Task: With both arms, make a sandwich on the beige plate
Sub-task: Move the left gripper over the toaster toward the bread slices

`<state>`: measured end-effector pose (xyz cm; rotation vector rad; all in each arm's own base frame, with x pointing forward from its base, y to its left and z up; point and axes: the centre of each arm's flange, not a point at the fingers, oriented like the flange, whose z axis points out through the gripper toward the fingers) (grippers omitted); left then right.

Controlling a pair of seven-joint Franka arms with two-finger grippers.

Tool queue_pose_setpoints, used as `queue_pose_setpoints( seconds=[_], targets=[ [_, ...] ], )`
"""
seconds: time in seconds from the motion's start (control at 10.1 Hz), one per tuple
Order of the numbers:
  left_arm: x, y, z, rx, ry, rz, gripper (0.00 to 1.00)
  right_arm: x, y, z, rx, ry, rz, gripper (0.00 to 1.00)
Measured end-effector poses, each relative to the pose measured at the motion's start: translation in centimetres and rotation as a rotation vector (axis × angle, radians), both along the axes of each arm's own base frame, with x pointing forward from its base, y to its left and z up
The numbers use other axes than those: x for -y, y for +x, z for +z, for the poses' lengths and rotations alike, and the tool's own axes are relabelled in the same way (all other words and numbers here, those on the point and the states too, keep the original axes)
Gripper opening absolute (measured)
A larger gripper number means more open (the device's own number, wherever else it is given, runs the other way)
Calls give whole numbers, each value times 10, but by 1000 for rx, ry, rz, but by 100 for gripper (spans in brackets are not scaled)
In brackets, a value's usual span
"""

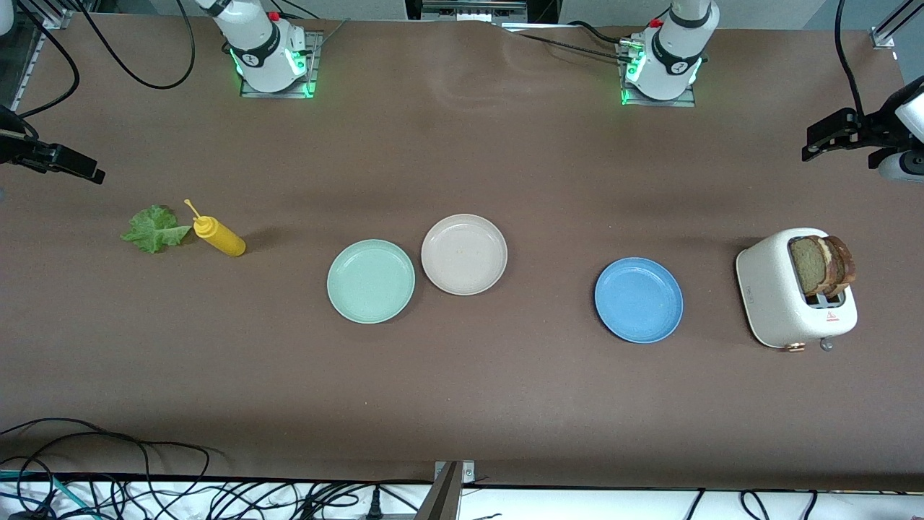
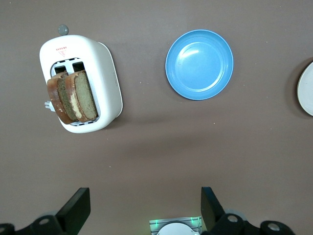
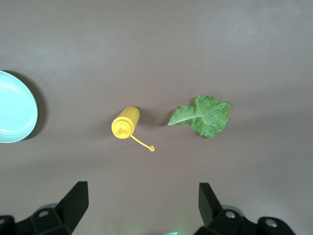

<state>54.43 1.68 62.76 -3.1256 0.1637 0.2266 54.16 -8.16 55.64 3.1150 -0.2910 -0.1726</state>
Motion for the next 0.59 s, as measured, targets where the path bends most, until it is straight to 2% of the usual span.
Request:
queue_pose_setpoints(
  seconds=[0.59],
  targets=[
    [-5, 0, 0, 0, 0, 10, 100, 0, 0, 0, 0, 0, 0, 100]
  ],
)
